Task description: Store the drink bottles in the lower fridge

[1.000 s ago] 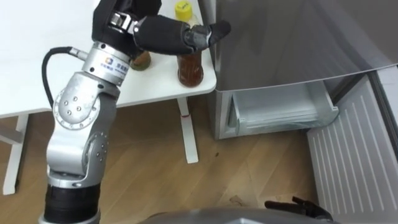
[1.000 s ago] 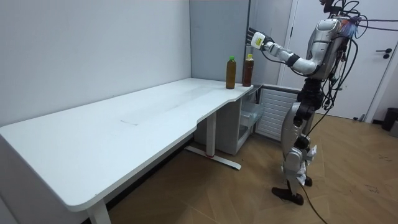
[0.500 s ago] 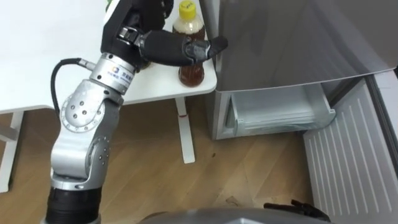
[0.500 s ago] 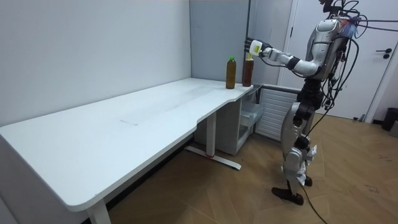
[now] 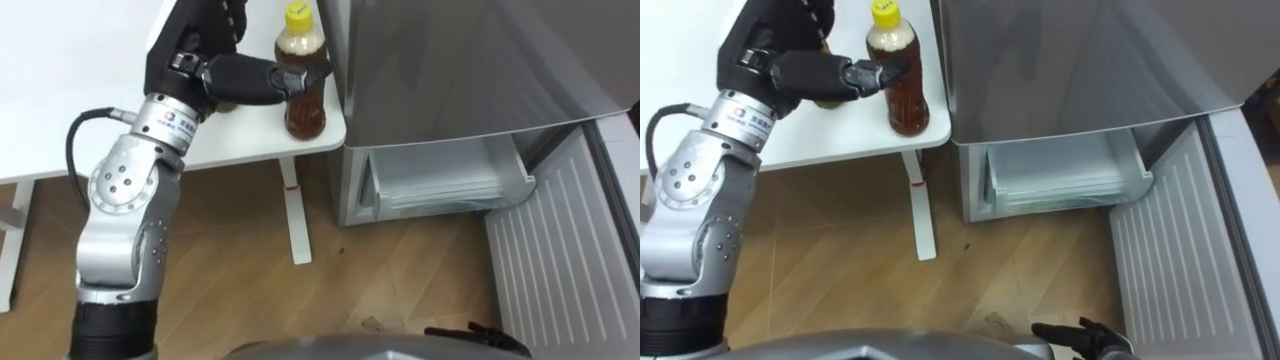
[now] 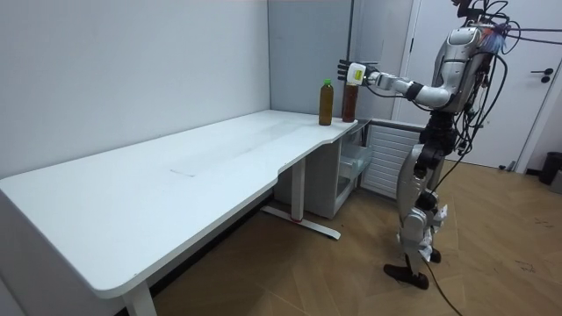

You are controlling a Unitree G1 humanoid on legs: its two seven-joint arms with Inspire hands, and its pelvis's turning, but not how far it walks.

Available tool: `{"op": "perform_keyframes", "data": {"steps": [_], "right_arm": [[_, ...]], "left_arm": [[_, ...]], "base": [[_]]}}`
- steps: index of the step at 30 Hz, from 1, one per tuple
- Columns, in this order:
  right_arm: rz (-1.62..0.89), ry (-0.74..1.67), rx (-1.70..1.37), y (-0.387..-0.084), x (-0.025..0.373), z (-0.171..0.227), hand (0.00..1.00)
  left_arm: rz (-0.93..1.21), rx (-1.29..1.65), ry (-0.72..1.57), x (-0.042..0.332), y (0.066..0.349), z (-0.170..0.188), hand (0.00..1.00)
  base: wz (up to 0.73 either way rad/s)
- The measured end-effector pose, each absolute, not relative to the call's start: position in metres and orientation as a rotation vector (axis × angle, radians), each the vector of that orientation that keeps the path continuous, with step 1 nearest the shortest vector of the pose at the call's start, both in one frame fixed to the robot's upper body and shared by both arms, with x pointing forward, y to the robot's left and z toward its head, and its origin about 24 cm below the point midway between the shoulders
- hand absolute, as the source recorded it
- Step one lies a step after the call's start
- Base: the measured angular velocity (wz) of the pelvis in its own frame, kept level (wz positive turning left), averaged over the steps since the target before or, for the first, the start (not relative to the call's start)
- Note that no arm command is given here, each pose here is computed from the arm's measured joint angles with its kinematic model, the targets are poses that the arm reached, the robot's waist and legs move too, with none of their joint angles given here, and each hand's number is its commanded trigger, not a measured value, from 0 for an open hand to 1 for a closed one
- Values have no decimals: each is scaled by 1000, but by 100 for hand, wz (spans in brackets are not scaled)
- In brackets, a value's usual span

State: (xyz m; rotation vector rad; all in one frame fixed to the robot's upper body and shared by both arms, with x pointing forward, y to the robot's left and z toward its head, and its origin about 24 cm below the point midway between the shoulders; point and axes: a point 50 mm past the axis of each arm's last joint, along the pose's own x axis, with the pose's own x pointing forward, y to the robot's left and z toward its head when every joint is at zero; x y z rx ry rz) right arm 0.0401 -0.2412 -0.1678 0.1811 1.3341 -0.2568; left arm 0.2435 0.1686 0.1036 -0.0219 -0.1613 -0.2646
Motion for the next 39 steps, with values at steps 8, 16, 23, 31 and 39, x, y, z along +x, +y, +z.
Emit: {"op": "perform_keyframes", "data": {"steps": [8,16,23,31,39], "right_arm": [[-249,1327,168,-243,41,-167,0],[-244,1318,157,-244,44,-166,0],[-257,1316,166,-247,47,-165,0],[-248,1307,184,-248,49,-164,0],[-247,1301,178,-251,50,-163,0]], "left_arm": [[-205,-12,-83,247,175,86,0],[-212,-39,-102,252,174,90,0],[-225,-62,-104,262,172,92,0],[-259,-71,-95,263,170,90,0],[-252,-126,-8,270,173,71,0]], "base": [[-2],[-5],[-4],[0],[-2]]}}
